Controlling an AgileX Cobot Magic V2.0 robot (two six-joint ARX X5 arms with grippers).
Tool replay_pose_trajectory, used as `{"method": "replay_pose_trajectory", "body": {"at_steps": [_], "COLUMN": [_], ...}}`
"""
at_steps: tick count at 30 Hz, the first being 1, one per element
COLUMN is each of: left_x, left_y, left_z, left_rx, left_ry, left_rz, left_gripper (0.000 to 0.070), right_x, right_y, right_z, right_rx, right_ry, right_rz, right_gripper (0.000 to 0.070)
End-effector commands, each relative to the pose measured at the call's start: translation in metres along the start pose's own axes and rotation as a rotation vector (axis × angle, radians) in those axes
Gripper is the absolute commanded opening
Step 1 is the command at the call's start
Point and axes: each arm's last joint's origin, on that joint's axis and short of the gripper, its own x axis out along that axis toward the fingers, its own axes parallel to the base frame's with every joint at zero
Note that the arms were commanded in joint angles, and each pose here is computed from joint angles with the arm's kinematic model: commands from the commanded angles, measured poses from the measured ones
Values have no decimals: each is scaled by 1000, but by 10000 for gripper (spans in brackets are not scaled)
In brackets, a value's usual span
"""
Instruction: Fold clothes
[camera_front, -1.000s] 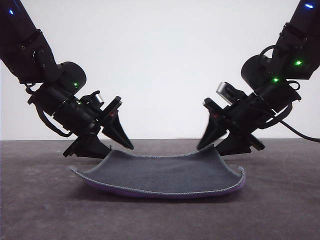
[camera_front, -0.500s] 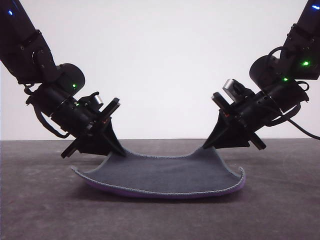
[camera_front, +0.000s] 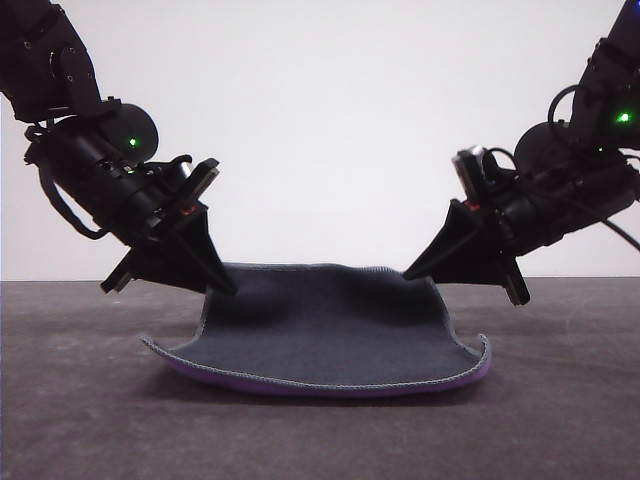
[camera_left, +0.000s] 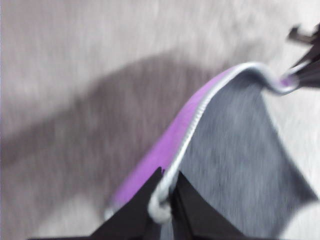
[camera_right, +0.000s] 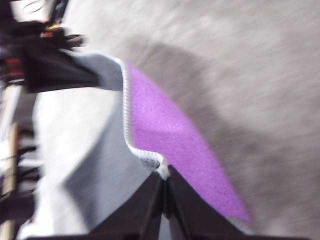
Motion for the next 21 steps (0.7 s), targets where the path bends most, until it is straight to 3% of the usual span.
{"method": "replay_pose_trajectory", "body": {"at_steps": [1,12,21], "left_x": [-1,-19,-15], "left_y": [-3,-21,-36], "left_z": [1,-11,-25], "left_rx": [50,86,86], "left_ry": [15,114,243], "left_rz": [-19,-35,-78], "left_gripper": [11,17,28], "right_x": [-1,-7,-13], "right_y": [4,15,25], "right_z": [2,-20,-30], "right_rx": [-53,-36,-11], "right_ry": [10,139,197], "right_rz": [23,52,87], "right_gripper": [6,6,6]}}
